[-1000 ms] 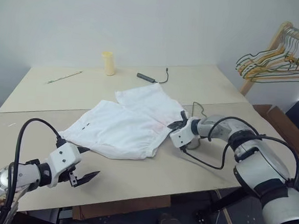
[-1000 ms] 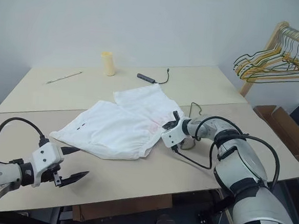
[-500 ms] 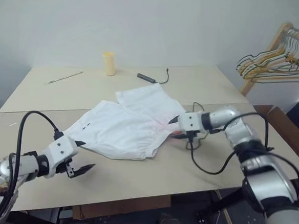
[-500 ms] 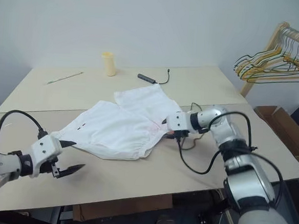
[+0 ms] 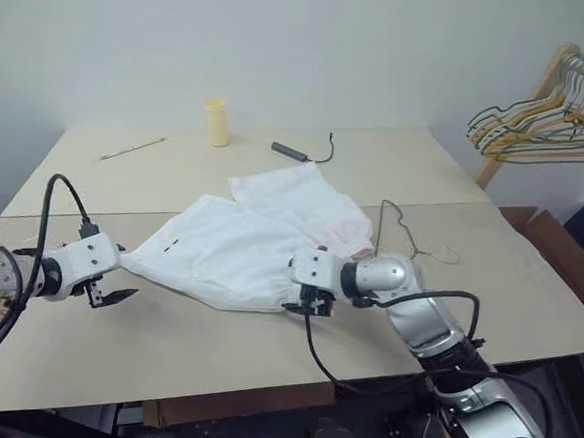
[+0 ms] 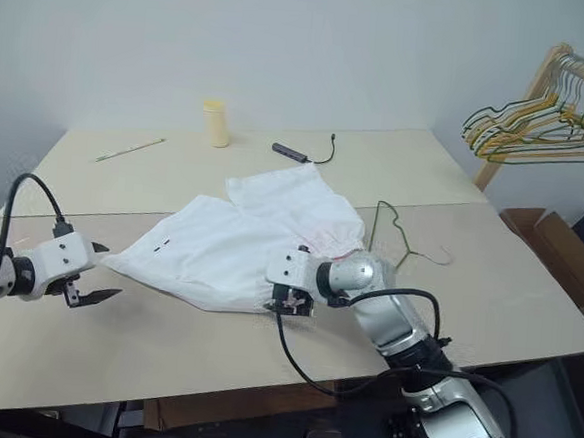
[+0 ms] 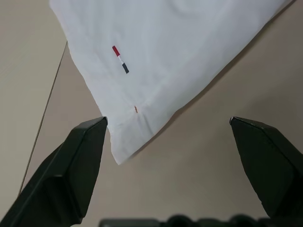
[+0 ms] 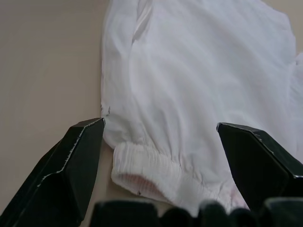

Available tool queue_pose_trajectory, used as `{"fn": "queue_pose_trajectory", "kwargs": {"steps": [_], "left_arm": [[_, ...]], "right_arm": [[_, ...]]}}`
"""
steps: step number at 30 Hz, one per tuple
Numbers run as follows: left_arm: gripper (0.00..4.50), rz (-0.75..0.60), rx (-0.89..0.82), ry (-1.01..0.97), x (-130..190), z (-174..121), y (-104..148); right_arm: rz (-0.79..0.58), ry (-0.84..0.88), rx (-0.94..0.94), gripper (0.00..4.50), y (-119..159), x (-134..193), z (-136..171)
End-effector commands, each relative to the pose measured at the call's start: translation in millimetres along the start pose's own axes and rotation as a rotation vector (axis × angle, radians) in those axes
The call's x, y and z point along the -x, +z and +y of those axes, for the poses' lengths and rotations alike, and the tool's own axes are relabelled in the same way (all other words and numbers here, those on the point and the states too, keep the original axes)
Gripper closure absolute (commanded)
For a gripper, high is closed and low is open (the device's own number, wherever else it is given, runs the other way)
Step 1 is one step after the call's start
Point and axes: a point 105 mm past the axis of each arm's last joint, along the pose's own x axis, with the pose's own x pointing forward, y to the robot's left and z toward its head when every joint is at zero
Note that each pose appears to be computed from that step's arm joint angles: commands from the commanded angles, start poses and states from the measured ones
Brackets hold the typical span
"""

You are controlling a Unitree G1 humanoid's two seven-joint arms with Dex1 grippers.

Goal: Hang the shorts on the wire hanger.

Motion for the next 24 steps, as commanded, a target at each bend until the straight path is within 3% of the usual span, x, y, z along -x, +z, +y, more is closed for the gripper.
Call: {"fn": "queue_pose_trajectory", "kwargs": {"steps": [1, 10, 11, 14, 24], "left_arm": [[0.0, 0.068, -0.093, 0.033, -5.3, 19.8, -7.6], [0.0, 0.074, -0.073, 0.011, -48.0, 26.1, -10.6], [0.18, 0.076, -0.075, 0.014, -51.4, 26.0, -10.7], [0.9, 0.082, -0.087, 0.035, -59.8, 26.8, -11.2], [4.32, 0.054, -0.1, 0.046, -63.0, 29.1, -6.4]], "right_arm": [[0.032, -0.044, 0.059, 0.03, 3.4, -6.0, -0.4], [0.029, -0.056, 0.021, 0.03, 3.8, -9.7, 0.9], [0.031, -0.056, 0.022, 0.01, 3.4, -9.5, 1.3], [0.047, -0.061, 0.022, 0.0, 0.4, -9.3, 1.6], [0.124, -0.08, 0.05, 0.0, -11.6, -8.3, -0.2]]}}
